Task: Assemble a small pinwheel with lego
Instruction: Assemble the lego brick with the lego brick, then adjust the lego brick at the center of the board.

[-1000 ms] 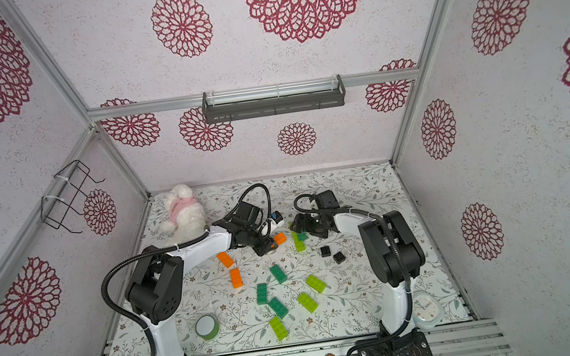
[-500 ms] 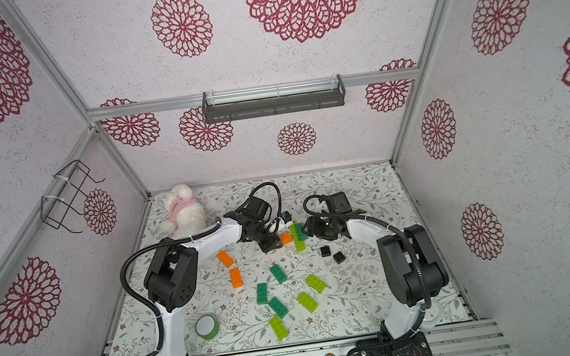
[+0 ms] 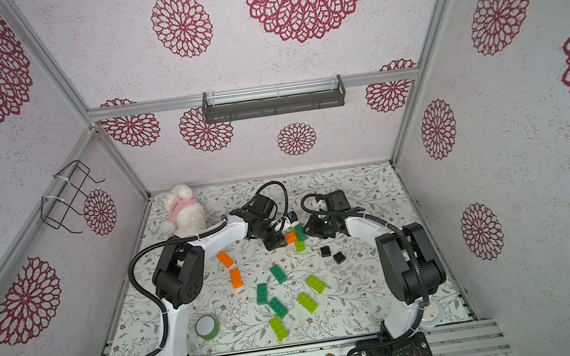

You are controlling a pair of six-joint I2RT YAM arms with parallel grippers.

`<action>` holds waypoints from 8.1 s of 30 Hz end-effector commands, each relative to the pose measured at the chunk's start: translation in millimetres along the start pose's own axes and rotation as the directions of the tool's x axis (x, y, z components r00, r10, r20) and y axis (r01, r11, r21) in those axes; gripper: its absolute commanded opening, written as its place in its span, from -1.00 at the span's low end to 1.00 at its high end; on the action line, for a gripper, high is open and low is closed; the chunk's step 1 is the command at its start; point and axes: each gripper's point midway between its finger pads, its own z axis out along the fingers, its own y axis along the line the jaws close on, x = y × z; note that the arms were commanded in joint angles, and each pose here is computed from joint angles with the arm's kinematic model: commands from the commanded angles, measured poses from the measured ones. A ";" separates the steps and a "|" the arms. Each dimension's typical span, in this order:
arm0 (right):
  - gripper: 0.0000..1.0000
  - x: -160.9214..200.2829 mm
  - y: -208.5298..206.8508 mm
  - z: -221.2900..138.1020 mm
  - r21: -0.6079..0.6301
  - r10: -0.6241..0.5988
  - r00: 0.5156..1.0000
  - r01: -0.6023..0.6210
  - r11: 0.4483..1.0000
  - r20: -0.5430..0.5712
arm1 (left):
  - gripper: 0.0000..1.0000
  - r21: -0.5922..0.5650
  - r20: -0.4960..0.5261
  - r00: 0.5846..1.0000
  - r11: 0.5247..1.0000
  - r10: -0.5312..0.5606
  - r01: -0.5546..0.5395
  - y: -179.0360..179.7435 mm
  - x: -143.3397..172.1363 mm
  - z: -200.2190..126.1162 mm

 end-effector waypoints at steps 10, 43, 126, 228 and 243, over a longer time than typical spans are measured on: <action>-0.63 -6.8 17.0 11.8 -0.079 -0.005 0.999 0.002 0.997 -0.042 | -0.38 0.038 0.001 0.998 0.997 0.063 -0.063 -6.9 -4.2 7.2; -0.89 -1.4 11.2 48.2 -0.096 0.083 0.990 -0.094 0.991 -0.112 | -0.35 0.056 -0.030 0.998 0.997 0.063 -0.061 -5.9 -1.3 16.0; -1.00 30.7 -30.0 44.9 0.067 0.045 0.998 -0.042 0.997 -0.045 | -0.36 0.011 0.088 0.996 1.000 0.014 -0.016 3.3 -18.0 -4.9; -0.06 40.0 0.5 -43.7 0.063 0.003 1.000 -0.004 0.998 0.017 | 0.03 -0.117 0.659 0.707 0.894 -0.256 0.433 -4.6 -61.8 -202.7; 0.27 162.3 -39.0 -56.2 0.321 -0.015 0.986 0.068 0.945 -0.166 | 0.94 0.122 0.769 0.434 0.774 -0.469 0.621 -5.2 -14.0 -279.5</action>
